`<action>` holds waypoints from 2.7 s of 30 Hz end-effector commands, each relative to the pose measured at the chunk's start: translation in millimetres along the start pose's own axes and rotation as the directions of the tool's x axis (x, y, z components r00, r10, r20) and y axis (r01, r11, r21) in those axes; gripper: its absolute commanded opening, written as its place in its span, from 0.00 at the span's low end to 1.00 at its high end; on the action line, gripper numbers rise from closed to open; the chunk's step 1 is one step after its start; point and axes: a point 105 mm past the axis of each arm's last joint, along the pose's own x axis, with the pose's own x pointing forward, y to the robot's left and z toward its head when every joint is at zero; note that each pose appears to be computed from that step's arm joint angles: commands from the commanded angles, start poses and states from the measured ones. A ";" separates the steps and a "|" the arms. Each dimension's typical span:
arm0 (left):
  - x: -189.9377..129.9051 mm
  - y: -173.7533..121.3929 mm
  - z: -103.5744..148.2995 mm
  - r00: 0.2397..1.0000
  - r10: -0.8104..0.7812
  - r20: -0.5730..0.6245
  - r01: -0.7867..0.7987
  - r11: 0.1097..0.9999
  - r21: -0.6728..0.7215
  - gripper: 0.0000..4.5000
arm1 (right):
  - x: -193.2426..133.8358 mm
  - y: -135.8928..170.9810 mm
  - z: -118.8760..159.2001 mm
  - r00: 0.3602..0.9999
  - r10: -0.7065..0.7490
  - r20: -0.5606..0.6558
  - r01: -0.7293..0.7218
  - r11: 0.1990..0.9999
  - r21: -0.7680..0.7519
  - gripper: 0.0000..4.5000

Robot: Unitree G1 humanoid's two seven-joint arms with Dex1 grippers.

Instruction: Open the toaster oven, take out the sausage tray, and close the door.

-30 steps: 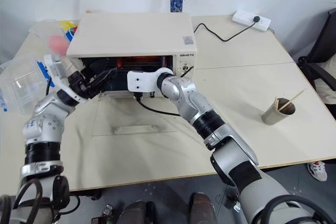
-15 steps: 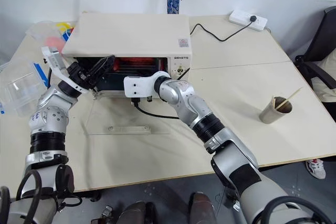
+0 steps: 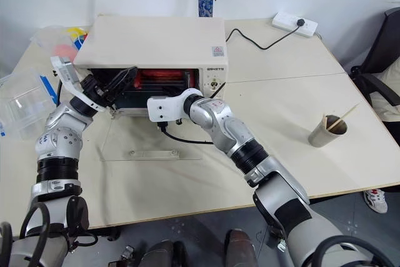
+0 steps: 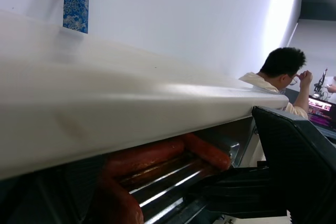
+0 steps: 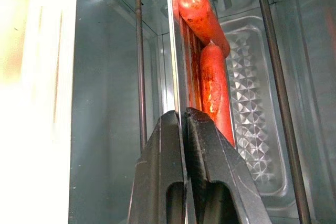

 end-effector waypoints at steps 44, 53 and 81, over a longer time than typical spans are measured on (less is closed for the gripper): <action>-34.4 7.6 44.8 0.997 0.015 -0.078 -0.014 1.000 0.015 1.00 | -72.4 -4.0 26.3 0.986 -0.102 0.133 0.117 0.988 -0.104 0.00; -32.5 3.0 26.9 0.988 -0.019 -0.151 0.033 0.996 0.087 1.00 | -67.0 -10.9 21.2 0.985 -0.119 0.128 0.132 0.986 -0.104 0.00; -53.3 -10.8 20.9 0.943 -0.060 -0.327 0.077 0.996 0.040 1.00 | -61.8 -20.2 20.4 0.982 -0.138 0.132 0.152 0.983 -0.106 0.00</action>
